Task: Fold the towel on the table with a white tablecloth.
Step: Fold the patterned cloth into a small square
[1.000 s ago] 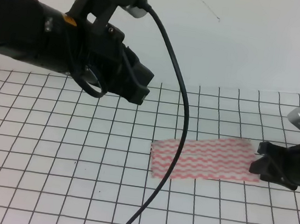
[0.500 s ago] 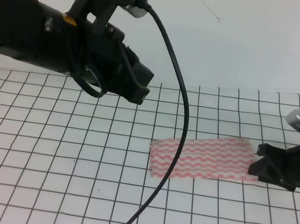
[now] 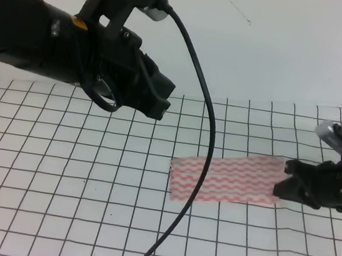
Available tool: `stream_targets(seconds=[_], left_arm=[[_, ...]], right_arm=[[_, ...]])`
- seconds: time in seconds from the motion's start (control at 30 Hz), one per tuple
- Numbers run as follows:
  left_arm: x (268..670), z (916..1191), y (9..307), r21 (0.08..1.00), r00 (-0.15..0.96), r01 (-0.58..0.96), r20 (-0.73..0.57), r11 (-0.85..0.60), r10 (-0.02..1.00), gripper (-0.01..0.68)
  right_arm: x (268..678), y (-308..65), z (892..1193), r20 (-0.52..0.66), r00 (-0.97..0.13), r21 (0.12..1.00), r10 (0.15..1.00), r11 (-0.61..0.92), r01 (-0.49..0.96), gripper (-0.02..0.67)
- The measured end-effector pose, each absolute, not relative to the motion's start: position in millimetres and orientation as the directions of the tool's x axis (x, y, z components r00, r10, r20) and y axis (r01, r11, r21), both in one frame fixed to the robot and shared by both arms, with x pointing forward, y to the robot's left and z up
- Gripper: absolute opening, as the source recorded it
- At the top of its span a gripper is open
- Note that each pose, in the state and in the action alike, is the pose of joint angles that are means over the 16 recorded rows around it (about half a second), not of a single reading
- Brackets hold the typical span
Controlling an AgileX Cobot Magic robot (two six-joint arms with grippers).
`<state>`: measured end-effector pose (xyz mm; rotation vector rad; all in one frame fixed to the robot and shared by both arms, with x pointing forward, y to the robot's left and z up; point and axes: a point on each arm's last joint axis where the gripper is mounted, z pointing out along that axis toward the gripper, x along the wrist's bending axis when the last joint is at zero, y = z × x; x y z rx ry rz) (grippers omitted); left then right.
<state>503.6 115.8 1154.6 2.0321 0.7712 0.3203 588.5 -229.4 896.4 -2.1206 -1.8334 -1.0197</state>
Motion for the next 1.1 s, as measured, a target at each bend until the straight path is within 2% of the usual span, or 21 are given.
stream_targets(seconds=[0.2, 0.47, 0.73, 1.1], left_arm=[[503, 1154, 116, 0.829, 0.772, 0.398, -0.071, -0.393, 0.632, -0.001], [504, 1153, 117, 0.822, 0.773, 0.392, -0.052, -0.412, 0.632, -0.001], [504, 1151, 119, 0.809, 0.773, 0.387, -0.023, -0.443, 0.634, -0.001], [503, 1149, 120, 0.792, 0.774, 0.397, -0.018, -0.463, 0.633, -0.001]], right_arm=[[593, -223, 905, 0.603, -0.054, 0.335, 0.796, -0.192, 0.922, 0.016], [596, -203, 911, 0.596, -0.178, 0.389, 0.783, -0.088, 0.917, 0.010], [603, -162, 908, 0.576, -0.308, 0.439, 0.757, 0.031, 0.898, 0.010], [610, -99, 901, 0.579, -0.415, 0.466, 0.702, 0.132, 0.875, 0.010]])
